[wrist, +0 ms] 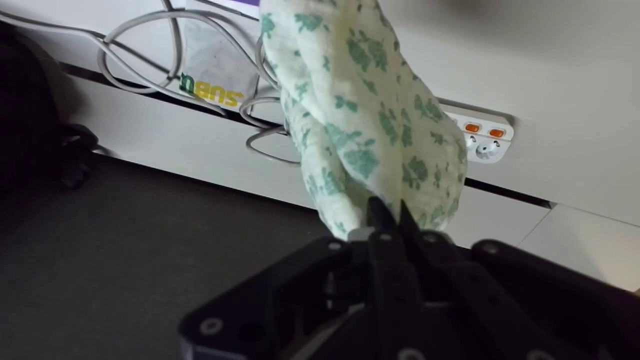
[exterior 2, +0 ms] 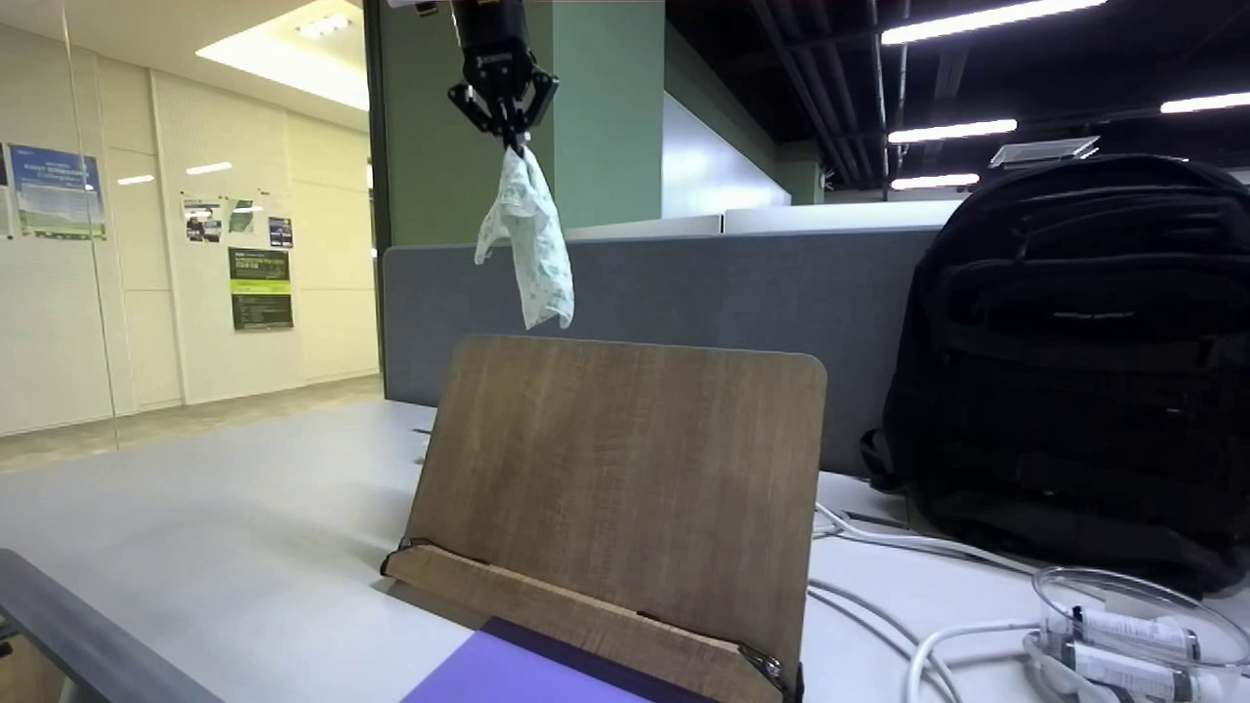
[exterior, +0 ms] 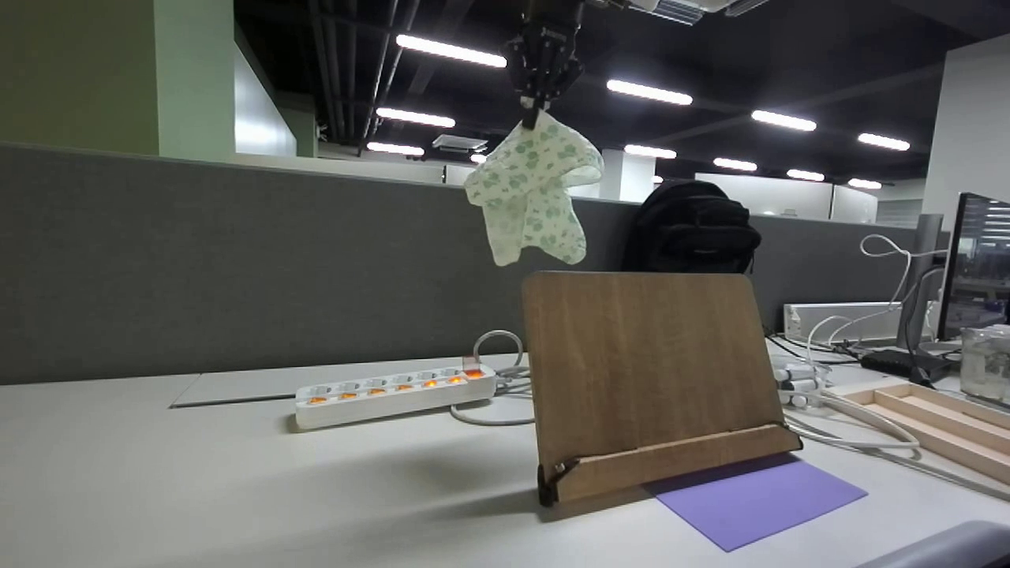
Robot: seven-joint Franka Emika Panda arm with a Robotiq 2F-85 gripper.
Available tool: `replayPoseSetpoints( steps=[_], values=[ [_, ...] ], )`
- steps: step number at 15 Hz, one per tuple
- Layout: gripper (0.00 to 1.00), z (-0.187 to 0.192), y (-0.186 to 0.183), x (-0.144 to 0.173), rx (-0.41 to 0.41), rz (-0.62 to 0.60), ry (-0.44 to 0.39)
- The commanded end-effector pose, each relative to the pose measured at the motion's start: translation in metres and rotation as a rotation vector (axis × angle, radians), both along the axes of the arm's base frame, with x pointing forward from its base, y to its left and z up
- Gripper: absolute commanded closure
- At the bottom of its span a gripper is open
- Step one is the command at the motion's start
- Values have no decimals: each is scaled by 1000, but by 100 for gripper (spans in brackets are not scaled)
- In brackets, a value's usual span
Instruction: Hang the cloth on the brown stand
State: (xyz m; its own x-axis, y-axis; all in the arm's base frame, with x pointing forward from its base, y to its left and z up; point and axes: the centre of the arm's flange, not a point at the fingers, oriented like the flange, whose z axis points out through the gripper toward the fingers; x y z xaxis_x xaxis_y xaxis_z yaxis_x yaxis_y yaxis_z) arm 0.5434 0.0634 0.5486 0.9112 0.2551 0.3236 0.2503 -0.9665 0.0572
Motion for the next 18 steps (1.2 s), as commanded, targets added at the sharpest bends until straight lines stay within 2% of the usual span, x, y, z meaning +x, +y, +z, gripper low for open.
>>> replayPoseSetpoints(
  steps=[1,4,7,13,18],
  values=[
    [97,0,-1,0,0,-2,0],
    [99,-2,8,1,-1,12,0],
    [99,-6,-1,-3,-18,108,41],
    [99,-10,-41,-17,-56,336,92],
    [99,-30,-74,-26,-46,455,125]
  ],
)
